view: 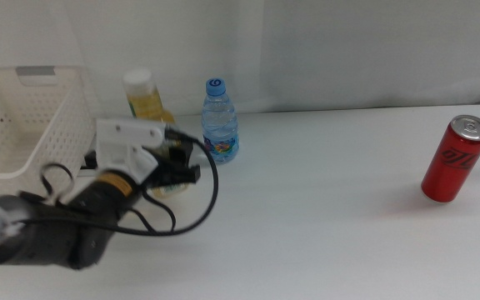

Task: Use arms to grab the bottles and put them into the dustbin to the left of the table.

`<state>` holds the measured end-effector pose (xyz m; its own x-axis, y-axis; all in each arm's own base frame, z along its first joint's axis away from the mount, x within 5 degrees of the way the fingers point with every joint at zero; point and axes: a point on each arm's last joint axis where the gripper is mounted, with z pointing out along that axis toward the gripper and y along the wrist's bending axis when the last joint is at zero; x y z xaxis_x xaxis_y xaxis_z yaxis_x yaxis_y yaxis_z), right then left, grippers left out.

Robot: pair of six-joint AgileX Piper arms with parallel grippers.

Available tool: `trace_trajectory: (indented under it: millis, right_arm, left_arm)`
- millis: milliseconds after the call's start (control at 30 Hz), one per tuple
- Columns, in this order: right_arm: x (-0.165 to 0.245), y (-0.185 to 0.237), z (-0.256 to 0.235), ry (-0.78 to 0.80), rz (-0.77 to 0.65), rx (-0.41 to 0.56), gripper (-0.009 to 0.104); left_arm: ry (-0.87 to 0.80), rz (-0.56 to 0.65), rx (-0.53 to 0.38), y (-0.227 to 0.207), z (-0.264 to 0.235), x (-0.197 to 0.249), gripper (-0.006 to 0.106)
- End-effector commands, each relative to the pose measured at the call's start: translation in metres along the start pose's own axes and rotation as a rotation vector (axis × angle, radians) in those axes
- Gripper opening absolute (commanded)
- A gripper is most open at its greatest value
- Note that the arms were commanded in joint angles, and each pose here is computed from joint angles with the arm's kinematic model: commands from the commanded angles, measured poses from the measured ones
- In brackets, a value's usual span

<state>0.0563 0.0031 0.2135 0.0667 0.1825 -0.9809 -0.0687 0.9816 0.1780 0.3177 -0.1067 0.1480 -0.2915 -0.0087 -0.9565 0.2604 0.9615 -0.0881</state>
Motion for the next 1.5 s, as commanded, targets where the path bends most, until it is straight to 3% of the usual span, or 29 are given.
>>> trace_trajectory:
  millis: [0, 167, 333, 533, 700, 800, 933, 1467]
  right_arm:
    - [0.011, -0.002, -0.002, -0.002, -0.018, 0.005, 0.103]
    - [0.011, -0.002, -0.002, -0.002, -0.018, 0.005, 0.103]
    - [0.011, -0.002, -0.002, -0.002, -0.018, 0.005, 0.103]
    - [0.011, -0.002, -0.002, -0.002, -0.018, 0.005, 0.103]
    - [0.011, -0.002, -0.002, -0.002, -0.018, 0.005, 0.103]
    - [0.011, -0.002, -0.002, -0.002, -0.016, 0.005, 0.103]
    - [0.011, -0.002, -0.002, -0.002, -0.016, 0.005, 0.103]
    - [0.011, -0.002, -0.002, -0.002, -0.016, 0.005, 0.103]
  left_arm:
    - [-0.104, 0.034, 0.011, -0.004, -0.008, -0.037, -0.003]
    - [-0.107, 0.108, 0.007, -0.006, -0.024, -0.086, -0.003]
    - [-0.097, 0.096, -0.044, 0.010, -0.044, -0.137, -0.003]
    - [0.022, 0.080, -0.154, 0.048, -0.061, -0.190, -0.003]
    - [0.088, 0.018, -0.305, 0.101, -0.082, -0.222, -0.003]
    - [0.069, -0.016, -0.409, 0.135, -0.093, -0.222, -0.003]
    - [0.117, -0.061, -0.468, 0.161, -0.089, -0.209, -0.003]
    - [0.441, -0.136, -0.440, 0.202, -0.012, -0.156, -0.003]
